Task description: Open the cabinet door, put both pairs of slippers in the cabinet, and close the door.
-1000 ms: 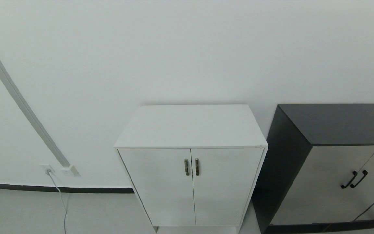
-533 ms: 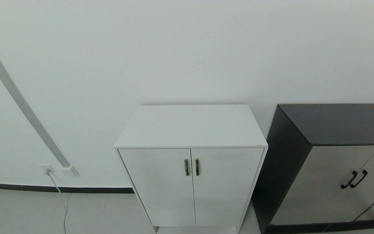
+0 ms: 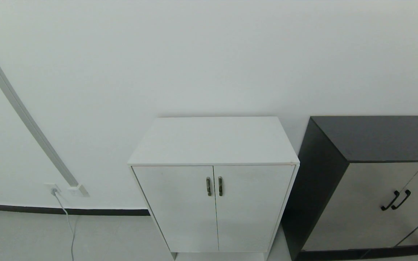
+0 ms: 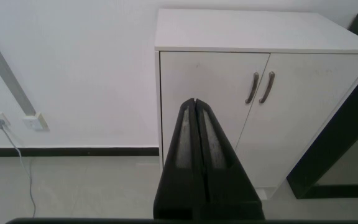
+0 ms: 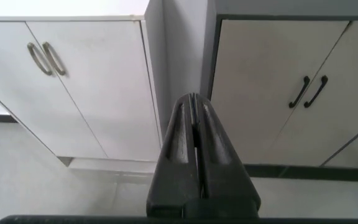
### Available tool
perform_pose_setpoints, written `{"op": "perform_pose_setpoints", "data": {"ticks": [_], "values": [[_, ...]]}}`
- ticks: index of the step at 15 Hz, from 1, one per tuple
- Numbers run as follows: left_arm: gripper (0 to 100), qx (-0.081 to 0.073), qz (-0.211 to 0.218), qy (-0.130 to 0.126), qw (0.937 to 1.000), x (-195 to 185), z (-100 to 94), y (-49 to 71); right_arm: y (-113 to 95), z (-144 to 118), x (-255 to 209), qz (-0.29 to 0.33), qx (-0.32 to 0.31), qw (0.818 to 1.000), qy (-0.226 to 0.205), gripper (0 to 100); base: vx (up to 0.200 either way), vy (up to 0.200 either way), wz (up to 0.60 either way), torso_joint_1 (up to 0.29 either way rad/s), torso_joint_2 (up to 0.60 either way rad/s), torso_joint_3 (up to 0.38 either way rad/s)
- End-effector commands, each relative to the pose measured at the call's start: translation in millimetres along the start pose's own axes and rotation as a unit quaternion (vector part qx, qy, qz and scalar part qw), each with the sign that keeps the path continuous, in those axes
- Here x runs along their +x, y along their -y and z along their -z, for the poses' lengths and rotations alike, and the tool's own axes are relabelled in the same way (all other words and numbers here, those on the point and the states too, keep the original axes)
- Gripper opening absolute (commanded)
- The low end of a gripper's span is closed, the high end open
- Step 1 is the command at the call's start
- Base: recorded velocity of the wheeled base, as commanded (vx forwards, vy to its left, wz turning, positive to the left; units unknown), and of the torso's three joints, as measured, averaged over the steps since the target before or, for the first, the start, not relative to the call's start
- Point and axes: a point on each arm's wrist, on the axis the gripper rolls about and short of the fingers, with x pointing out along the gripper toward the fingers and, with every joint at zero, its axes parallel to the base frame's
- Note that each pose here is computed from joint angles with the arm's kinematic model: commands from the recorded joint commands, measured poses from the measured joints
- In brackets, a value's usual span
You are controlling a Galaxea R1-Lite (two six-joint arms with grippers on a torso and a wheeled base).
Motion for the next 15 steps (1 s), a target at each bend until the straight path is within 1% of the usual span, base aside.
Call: {"op": "perform_pose_setpoints", "data": {"ticks": [1, 4, 7, 8, 11, 13, 15], "values": [[0, 0.000, 0.000, 0.000, 1.0000, 0.0, 0.0, 0.0, 0.0, 0.4, -0.6, 0.002, -0.001, 1.000, 0.004, 0, 0.000, 0.000, 0.00, 0.000, 0.00, 0.000], [0, 0.000, 0.000, 0.000, 1.0000, 0.0, 0.0, 0.0, -1.0, 0.7, -1.2, 0.034, 0.000, 0.999, 0.005, 0, 0.000, 0.000, 0.00, 0.000, 0.00, 0.000], [0, 0.000, 0.000, 0.000, 1.0000, 0.0, 0.0, 0.0, -1.4, 1.6, -4.2, 0.042, 0.001, 0.999, 0.026, 0, 0.000, 0.000, 0.00, 0.000, 0.00, 0.000], [0, 0.000, 0.000, 0.000, 1.0000, 0.0, 0.0, 0.0, -1.8, 2.9, -7.4, 0.048, 0.001, 0.998, 0.047, 0, 0.000, 0.000, 0.00, 0.000, 0.00, 0.000], [0, 0.000, 0.000, 0.000, 1.0000, 0.0, 0.0, 0.0, -2.0, 3.1, -8.2, 0.051, 0.006, 0.997, 0.053, 0, 0.000, 0.000, 0.00, 0.000, 0.00, 0.000], [0, 0.000, 0.000, 0.000, 1.0000, 0.0, 0.0, 0.0, -1.8, 3.2, -8.1, 0.055, 0.020, 0.997, 0.054, 0, 0.000, 0.000, 0.00, 0.000, 0.00, 0.000], [0, 0.000, 0.000, 0.000, 1.0000, 0.0, 0.0, 0.0, -0.9, 3.0, -8.0, 0.072, 0.050, 0.994, 0.060, 0, 0.000, 0.000, 0.00, 0.000, 0.00, 0.000]]}}
